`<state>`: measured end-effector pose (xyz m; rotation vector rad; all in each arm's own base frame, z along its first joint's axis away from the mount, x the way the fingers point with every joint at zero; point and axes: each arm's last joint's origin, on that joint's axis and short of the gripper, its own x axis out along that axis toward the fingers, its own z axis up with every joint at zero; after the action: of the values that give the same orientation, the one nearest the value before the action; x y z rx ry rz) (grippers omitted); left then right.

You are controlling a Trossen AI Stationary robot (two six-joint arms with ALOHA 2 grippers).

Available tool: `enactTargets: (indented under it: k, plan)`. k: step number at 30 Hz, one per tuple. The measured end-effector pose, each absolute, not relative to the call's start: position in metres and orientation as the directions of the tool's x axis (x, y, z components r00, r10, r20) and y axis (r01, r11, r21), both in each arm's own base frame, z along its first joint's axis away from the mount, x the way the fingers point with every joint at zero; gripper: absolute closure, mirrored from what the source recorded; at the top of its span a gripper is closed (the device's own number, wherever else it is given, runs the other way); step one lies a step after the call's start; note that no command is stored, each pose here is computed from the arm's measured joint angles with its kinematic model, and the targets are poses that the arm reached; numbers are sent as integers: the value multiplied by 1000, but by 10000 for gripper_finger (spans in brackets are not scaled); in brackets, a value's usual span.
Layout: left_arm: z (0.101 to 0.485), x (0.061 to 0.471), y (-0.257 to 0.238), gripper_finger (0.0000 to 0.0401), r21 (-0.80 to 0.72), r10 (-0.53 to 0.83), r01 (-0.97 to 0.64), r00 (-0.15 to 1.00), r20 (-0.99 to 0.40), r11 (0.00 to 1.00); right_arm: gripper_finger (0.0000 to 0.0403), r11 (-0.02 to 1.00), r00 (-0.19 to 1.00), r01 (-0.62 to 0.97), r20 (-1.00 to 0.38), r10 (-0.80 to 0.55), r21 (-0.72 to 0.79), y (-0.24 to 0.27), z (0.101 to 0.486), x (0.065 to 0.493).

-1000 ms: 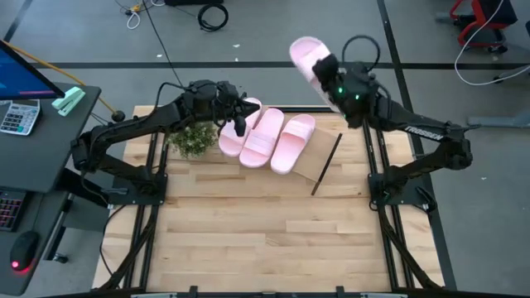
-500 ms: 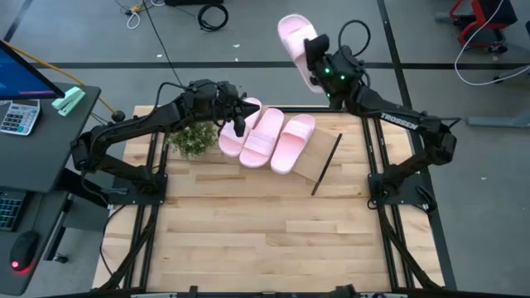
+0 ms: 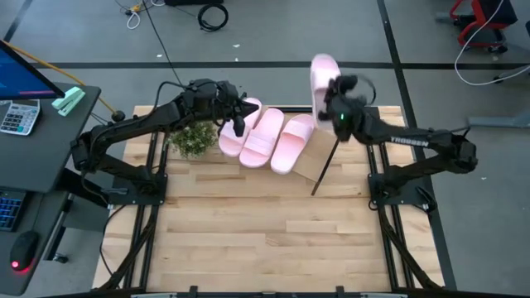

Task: Pick and place slides into the shelf
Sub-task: Put the pink slide on the shelf

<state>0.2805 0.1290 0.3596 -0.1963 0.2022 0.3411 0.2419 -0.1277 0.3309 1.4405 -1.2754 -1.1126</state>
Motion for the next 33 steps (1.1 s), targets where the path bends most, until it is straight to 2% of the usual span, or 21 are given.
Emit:
enactTargets:
  k: [3, 8, 12, 16, 24, 33]
  plan:
    - [360, 279, 131, 378, -157, 318, -357, 920, -228, 921, 395, -58, 20, -237, -55, -998, 970, -101, 318, 240]
    - [360, 277, 137, 379, -158, 336, -375, 914, -227, 914, 395, -11, -43, -203, -20, -999, 979, -69, 323, 243]
    - [360, 275, 141, 387, -157, 351, -389, 909, -225, 908, 395, -9, -10, -182, -11, -1000, 983, -53, 337, 251]
    - [361, 273, 145, 389, -158, 365, -399, 907, -210, 903, 395, 2, -25, -168, -2, -1000, 986, -40, 339, 260]
    - [361, 273, 146, 376, -158, 368, -403, 906, -210, 901, 395, -2, 9, -169, 0, -1000, 986, -27, 321, 278]
    - [361, 273, 146, 389, -158, 368, -403, 905, -212, 901, 395, -3, 18, -147, 0, -1000, 989, -24, 302, 293]
